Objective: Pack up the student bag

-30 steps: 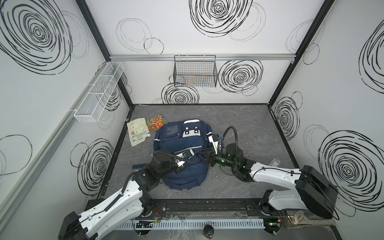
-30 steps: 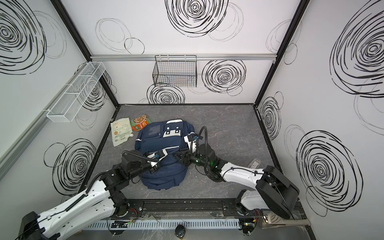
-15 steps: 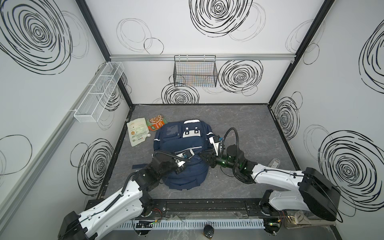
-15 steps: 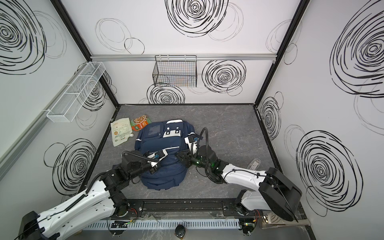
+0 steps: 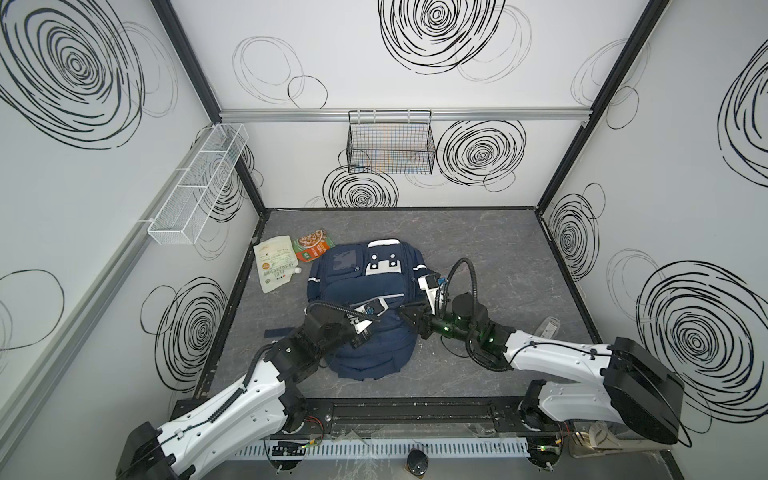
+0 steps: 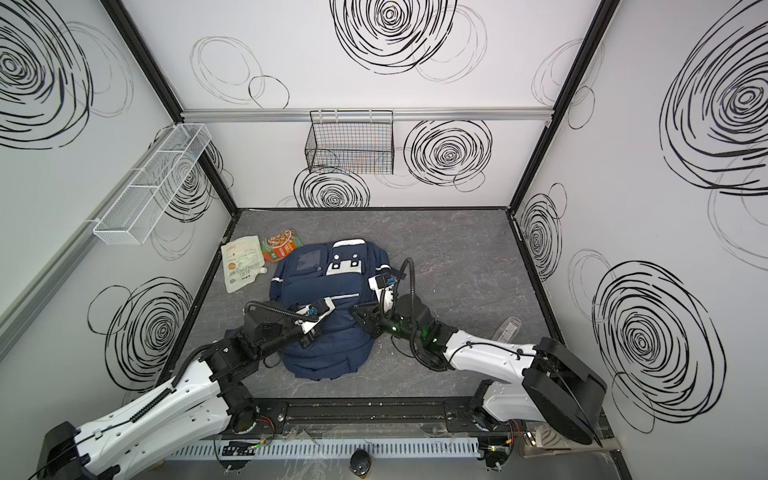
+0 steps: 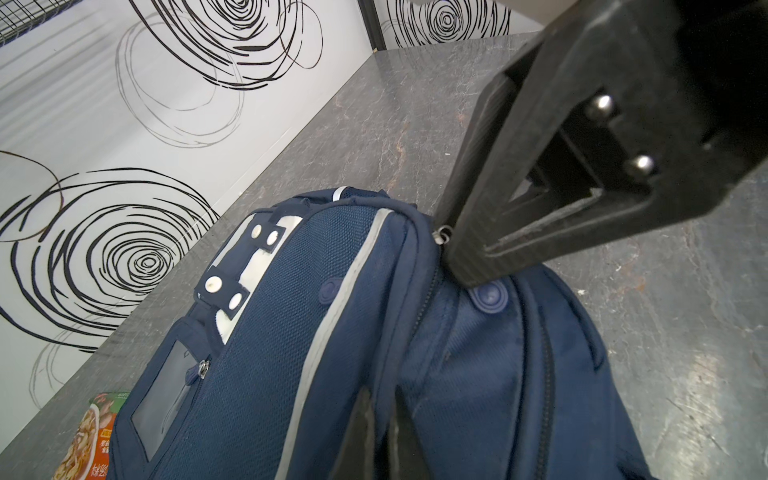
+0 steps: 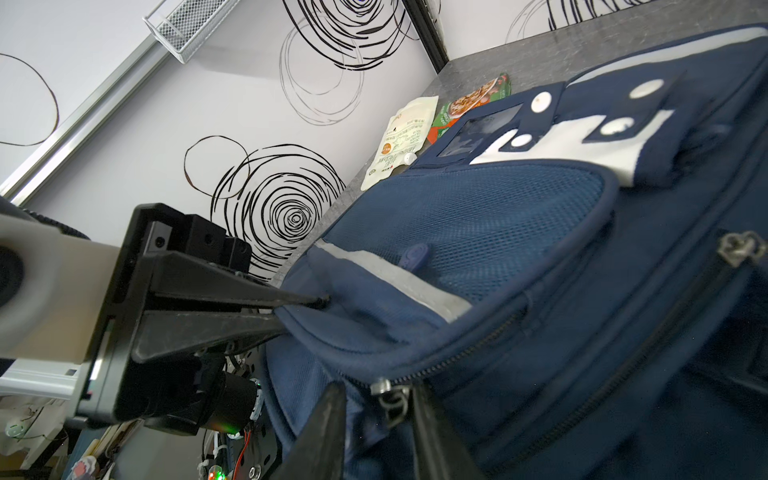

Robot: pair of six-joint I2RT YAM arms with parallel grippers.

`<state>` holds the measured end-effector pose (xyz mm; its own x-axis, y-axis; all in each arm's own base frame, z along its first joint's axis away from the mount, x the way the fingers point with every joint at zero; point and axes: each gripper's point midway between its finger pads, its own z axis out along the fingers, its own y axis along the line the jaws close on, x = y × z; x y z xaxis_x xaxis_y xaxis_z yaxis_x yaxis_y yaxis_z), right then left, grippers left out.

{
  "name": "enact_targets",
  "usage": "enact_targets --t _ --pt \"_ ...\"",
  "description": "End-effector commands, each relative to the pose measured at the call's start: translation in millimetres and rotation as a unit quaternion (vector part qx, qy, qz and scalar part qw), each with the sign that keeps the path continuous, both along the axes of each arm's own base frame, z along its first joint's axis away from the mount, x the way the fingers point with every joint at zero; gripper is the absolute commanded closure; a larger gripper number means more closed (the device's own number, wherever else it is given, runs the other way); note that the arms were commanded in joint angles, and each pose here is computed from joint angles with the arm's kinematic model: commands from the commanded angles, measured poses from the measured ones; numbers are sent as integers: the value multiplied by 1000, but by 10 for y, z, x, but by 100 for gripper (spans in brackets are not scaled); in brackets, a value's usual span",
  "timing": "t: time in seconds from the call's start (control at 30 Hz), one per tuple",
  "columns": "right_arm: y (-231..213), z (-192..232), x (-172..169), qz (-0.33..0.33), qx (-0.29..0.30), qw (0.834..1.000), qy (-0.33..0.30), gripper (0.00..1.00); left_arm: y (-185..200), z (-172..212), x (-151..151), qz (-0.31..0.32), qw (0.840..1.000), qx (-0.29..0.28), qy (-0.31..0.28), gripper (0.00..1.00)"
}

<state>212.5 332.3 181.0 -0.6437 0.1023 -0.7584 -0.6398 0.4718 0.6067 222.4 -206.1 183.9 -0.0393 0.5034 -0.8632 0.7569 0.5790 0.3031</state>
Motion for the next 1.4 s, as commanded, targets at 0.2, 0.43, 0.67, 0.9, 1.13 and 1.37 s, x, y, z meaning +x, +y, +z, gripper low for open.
enact_targets --t 0.2,0.43,0.67,0.9,1.13,1.37 --pt "-7 -69 -257 26 -14 999 14 99 -54 791 222 50 987 -135 -65 100" --pt "-203 107 -19 -28 -80 995 -59 100 -129 855 336 80 983 -167 -18 100" --pt "-577 237 276 -98 -152 970 -163 100 -363 1114 131 18 976 -217 8 87" --pt "-659 262 277 -86 -170 954 -231 100 -617 1037 91 -27 983 -163 82 23" --pt "-734 262 278 -95 -180 936 -286 100 -899 833 442 20 972 -120 201 35" --pt "-771 398 184 -104 -156 921 -340 100 -1047 554 700 60 952 -105 282 42"
